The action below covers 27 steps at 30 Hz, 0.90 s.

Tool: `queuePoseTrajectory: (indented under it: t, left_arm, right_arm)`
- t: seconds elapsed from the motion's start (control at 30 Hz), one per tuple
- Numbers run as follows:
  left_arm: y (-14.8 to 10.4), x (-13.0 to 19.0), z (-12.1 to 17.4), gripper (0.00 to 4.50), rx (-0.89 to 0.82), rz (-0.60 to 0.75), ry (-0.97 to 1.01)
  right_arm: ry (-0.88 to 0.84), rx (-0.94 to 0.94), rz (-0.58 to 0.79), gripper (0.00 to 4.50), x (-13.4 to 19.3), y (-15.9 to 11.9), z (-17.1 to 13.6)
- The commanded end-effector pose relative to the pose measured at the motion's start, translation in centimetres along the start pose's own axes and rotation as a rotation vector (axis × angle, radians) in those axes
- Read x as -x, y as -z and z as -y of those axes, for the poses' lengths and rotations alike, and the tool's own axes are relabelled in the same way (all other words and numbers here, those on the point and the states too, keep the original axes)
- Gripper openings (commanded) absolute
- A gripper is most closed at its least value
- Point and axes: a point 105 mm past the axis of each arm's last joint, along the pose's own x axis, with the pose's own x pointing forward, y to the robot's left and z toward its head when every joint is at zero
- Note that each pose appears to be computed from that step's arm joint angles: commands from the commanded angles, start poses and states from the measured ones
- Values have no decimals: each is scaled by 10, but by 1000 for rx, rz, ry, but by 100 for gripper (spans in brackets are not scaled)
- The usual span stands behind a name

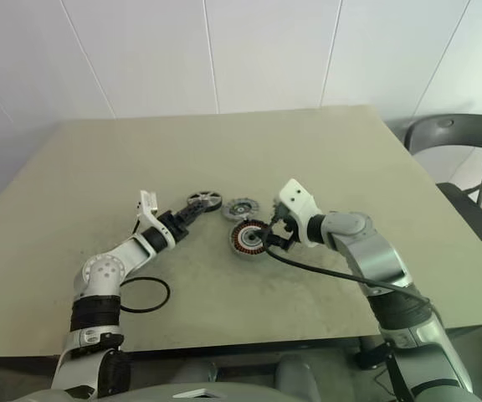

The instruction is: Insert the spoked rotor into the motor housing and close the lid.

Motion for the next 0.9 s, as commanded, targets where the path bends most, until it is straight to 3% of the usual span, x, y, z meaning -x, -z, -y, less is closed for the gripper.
queuePoseTrajectory:
  t: [0.03,0.9]
  left_arm:
    - [-11,0,11,340,39,37,17]
    - [-20,-26,-4,340,331,110,-82]
  right_arm:
    - [19,45,43,450,5,-14,2]
    - [40,45,30,450,4,-12,4]
